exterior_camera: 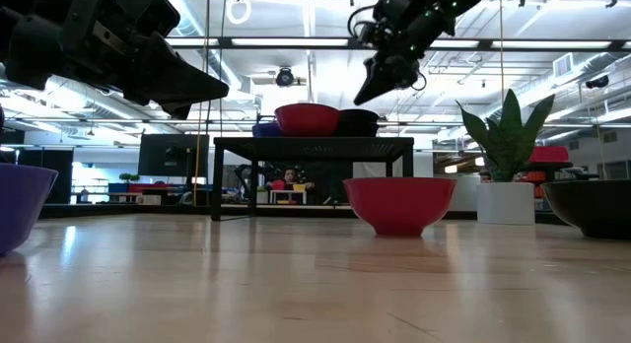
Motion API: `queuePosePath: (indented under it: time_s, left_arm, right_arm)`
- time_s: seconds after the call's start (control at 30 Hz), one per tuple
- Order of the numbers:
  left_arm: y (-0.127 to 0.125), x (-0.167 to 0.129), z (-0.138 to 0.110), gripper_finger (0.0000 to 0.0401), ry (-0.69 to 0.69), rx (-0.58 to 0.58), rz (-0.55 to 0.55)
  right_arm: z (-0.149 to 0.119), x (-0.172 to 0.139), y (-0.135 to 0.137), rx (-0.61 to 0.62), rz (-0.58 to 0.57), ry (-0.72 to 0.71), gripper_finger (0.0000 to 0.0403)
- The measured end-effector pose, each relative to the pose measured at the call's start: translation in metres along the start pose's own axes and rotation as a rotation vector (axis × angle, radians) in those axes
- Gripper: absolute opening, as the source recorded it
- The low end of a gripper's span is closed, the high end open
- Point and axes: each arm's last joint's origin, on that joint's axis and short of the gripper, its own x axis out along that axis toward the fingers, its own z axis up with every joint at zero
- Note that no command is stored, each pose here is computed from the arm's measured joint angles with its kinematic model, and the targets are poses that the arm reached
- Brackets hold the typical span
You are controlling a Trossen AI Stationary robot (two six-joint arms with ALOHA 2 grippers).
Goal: Pick & Place Mini bowls
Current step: Stack the bottom orange bowl on top of the other orange bowl on the shelf
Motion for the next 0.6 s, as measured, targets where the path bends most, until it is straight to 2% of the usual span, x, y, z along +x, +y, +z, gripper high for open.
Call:
queuePosePath:
  time_s: [0.13, 0.6]
  left_arm:
    - [0.0, 0.0, 0.0, 0.0016, 0.0, 0.0, 0.0]
    - [0.0001, 0.0, 0.0, 0.0016, 0.0, 0.004, 0.0]
  right_arm:
    - [-0.0009, 0.0044, -0.0006, 0.002, 0.003, 0.0, 0.0016]
    - [-0.0035, 0.0051, -0.002, 0.028, 0.004, 0.009, 0.0004]
